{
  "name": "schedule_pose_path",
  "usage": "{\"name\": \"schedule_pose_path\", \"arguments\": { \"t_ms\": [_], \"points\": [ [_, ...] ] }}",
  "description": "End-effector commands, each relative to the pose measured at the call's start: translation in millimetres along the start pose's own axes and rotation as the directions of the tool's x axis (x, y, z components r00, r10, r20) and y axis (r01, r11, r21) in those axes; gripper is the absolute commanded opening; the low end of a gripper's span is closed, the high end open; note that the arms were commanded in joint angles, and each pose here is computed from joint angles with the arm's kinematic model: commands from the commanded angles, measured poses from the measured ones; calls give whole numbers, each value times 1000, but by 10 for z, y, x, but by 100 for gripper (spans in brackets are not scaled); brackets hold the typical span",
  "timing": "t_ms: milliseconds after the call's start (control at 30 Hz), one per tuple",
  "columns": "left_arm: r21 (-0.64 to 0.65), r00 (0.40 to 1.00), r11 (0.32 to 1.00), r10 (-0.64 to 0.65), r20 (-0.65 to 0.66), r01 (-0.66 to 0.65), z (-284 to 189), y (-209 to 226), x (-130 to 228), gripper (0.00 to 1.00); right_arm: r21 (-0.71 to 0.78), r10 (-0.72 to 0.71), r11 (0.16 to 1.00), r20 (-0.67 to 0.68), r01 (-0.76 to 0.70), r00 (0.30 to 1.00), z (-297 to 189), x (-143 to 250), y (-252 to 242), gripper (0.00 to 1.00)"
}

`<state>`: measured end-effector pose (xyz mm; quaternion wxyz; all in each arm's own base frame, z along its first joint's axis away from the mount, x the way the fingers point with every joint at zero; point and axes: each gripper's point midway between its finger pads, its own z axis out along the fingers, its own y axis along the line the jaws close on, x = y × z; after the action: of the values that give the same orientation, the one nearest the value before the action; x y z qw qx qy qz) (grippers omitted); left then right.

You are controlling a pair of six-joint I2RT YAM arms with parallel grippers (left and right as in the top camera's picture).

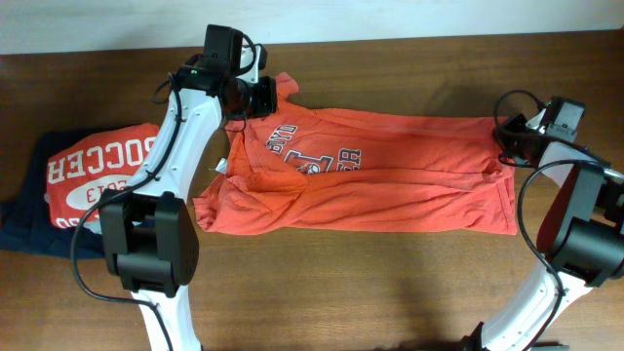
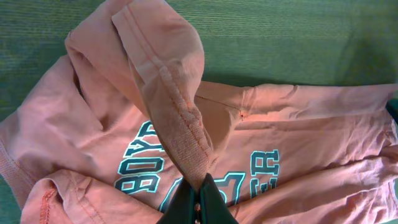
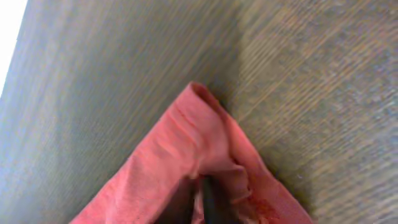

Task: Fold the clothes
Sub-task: 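Pull the right side of the shirt rightward to smooth it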

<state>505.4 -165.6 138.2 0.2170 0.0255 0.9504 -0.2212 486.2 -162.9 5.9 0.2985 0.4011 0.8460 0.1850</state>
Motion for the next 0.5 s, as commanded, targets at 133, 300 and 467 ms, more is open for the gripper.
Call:
{"name": "schedule_pose_path", "arguments": {
  "t_ms": [133,300,467],
  "points": [
    [5,999,999,33,29,-33,-92,-65,-77,1,-18,17,1000,-49,-18,999,50,107,-25,4],
    [-15,999,999,34,36,-33,-100,-33,-92,1,-74,-37,997,-3,37,999,-260,-88,198,4],
    [-47,997,998,40,62,-37,-185,-9,-144,1,-126,-113,985,61,120,992,-636,-255,497,4]
  ]
}}
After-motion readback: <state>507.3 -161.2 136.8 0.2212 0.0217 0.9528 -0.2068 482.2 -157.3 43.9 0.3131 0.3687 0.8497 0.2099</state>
